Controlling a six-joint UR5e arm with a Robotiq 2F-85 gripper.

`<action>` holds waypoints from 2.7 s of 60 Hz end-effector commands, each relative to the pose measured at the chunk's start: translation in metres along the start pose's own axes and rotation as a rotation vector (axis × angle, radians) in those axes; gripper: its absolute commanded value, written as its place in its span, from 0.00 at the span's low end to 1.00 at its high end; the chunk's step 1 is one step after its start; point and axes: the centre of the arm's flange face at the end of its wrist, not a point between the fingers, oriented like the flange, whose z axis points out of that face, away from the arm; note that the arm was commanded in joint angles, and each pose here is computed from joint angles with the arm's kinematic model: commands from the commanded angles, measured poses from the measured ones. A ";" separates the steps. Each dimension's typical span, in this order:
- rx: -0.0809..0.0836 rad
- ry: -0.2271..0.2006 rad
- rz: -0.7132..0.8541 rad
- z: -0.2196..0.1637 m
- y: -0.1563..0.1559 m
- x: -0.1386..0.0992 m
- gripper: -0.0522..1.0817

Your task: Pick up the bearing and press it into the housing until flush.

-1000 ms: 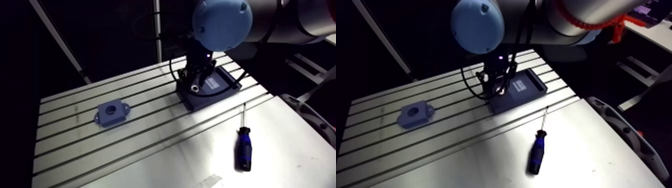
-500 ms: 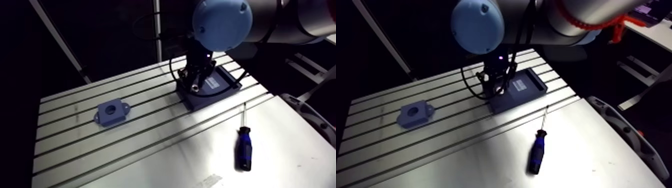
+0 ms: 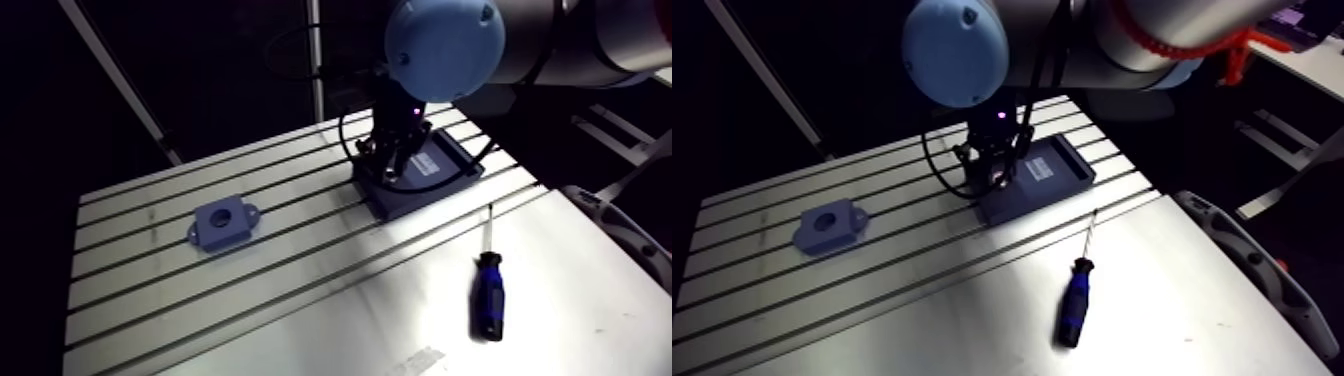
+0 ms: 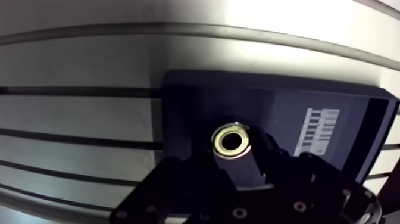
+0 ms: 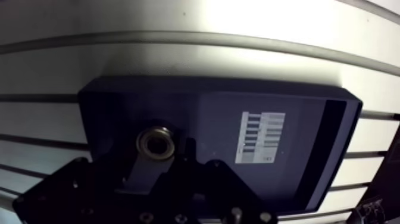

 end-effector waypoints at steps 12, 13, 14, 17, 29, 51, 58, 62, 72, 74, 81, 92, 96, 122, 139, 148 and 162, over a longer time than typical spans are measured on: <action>-0.005 0.005 0.000 -0.003 0.001 0.002 0.54; -0.005 0.005 0.000 -0.003 0.001 0.002 0.54; -0.005 0.007 0.000 -0.004 0.001 0.001 0.54; -0.006 0.008 0.001 -0.005 0.001 0.001 0.55; -0.006 0.022 -0.002 -0.019 -0.001 0.000 0.57; -0.004 0.019 0.031 -0.115 -0.011 -0.028 0.64; -0.014 0.030 0.053 -0.135 -0.043 -0.020 0.64; -0.019 0.024 0.044 -0.142 -0.063 -0.015 0.64; -0.027 0.036 0.064 -0.149 -0.116 -0.002 0.64; -0.031 0.041 0.063 -0.151 -0.123 0.000 0.64; -0.034 0.064 0.047 -0.161 -0.154 0.008 0.63; -0.035 0.080 0.012 -0.168 -0.178 0.008 0.63; -0.035 0.082 0.001 -0.168 -0.184 0.008 0.63; -0.027 0.064 0.039 -0.152 -0.199 0.012 0.63; -0.030 0.053 0.051 -0.130 -0.243 0.021 0.63; -0.037 0.047 0.030 -0.111 -0.267 0.027 0.63; -0.036 0.042 0.009 -0.089 -0.286 0.035 0.63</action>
